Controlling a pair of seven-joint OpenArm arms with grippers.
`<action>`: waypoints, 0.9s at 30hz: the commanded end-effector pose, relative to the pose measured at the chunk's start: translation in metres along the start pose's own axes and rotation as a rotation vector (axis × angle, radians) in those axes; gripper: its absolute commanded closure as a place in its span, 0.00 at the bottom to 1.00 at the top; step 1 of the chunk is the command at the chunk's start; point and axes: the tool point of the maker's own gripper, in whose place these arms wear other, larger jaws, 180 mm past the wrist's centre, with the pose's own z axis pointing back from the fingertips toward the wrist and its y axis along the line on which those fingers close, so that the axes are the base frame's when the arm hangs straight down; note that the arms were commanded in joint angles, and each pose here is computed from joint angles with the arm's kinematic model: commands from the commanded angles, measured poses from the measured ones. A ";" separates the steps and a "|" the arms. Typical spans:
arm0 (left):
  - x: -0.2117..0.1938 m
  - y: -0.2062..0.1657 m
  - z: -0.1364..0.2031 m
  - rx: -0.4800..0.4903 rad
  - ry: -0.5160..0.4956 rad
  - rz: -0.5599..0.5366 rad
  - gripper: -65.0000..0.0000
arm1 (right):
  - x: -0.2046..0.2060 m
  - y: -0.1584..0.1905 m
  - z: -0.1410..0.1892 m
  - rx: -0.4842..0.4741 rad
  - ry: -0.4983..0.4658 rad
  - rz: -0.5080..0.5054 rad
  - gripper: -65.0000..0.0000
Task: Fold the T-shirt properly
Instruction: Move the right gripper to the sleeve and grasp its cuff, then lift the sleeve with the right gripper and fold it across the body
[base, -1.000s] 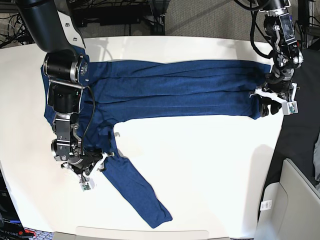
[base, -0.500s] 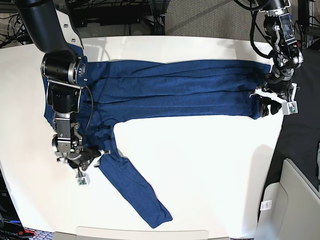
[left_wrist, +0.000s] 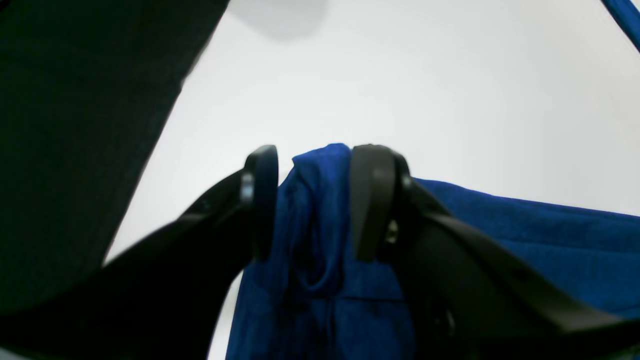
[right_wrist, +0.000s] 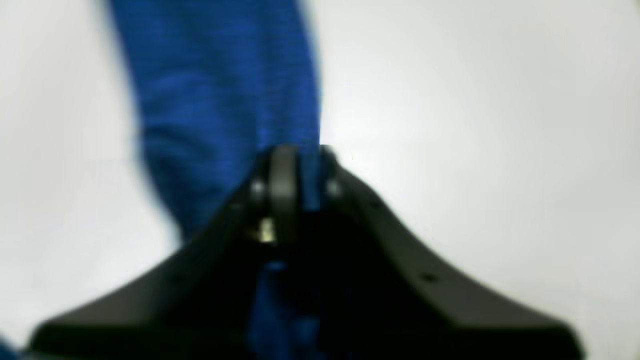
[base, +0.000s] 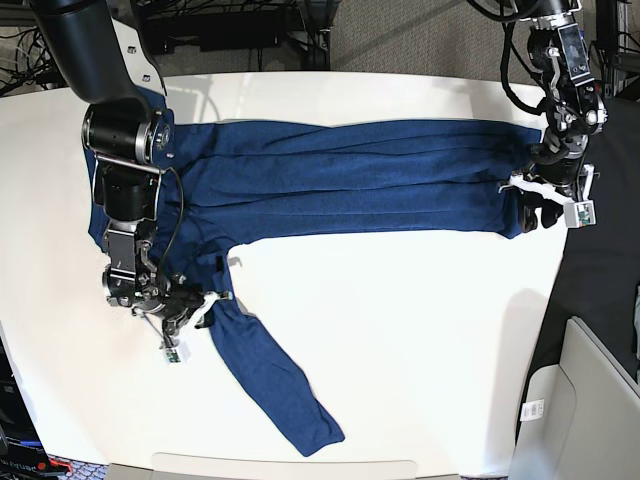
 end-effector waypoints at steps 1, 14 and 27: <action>0.021 0.001 0.001 -0.004 -0.063 -0.013 0.63 | 0.003 0.005 0.002 0.030 0.030 0.021 1.00; 0.015 0.003 0.004 -0.001 -0.050 -0.013 0.63 | 0.015 0.033 0.063 0.103 -0.072 0.064 0.99; 0.014 0.001 0.003 -0.004 -0.048 -0.016 0.63 | -0.047 0.136 0.140 0.322 -0.074 0.158 0.99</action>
